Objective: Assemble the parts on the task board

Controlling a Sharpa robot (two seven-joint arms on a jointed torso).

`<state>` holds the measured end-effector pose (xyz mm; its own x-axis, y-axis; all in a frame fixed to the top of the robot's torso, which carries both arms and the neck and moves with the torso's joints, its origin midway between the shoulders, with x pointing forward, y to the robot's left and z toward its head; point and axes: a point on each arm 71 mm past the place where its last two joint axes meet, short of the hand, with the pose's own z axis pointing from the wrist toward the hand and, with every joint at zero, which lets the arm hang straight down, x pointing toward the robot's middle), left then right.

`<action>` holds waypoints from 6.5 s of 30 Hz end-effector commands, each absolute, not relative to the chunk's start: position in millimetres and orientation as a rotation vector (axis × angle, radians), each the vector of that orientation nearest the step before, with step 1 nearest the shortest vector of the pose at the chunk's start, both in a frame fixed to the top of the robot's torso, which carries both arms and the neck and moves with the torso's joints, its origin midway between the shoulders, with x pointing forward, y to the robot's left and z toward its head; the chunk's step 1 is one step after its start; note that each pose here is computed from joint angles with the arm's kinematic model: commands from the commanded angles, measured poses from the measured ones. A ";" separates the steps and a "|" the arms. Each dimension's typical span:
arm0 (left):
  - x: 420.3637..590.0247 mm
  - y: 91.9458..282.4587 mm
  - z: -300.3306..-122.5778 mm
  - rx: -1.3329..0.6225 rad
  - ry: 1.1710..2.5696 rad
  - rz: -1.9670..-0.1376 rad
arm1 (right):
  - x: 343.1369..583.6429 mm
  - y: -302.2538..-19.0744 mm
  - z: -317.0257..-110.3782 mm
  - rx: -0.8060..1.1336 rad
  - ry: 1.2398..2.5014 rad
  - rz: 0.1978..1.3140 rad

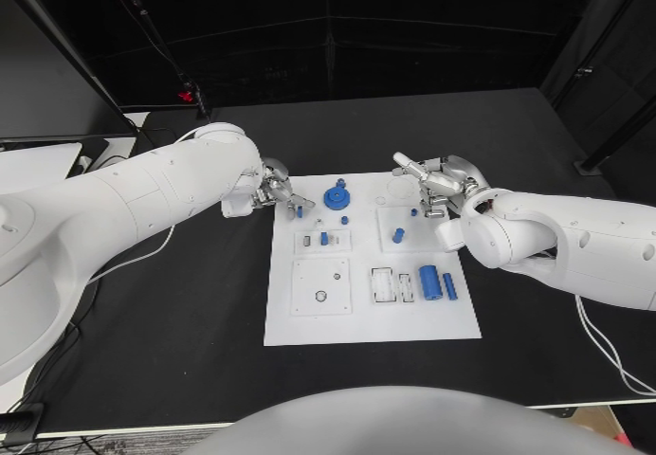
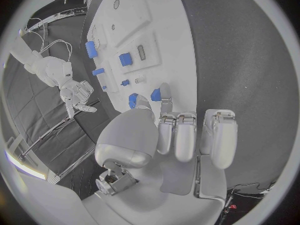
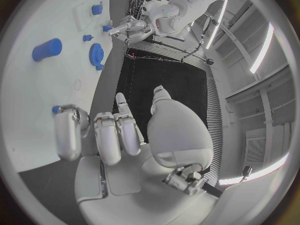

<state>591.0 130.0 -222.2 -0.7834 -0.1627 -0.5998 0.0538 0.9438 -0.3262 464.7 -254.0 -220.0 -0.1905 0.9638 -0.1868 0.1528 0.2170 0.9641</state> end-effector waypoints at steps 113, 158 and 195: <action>531.9 138.5 -205.7 -0.152 2.462 -0.495 | 464.9 -256.0 -225.4 1.096 1.564 1.081; 528.5 118.9 -230.3 -0.081 2.468 -0.496 | 464.8 -254.8 -225.3 1.094 1.563 1.084; 527.0 118.3 -234.7 -0.058 2.517 -0.460 | 465.1 -256.2 -225.1 1.093 1.556 1.080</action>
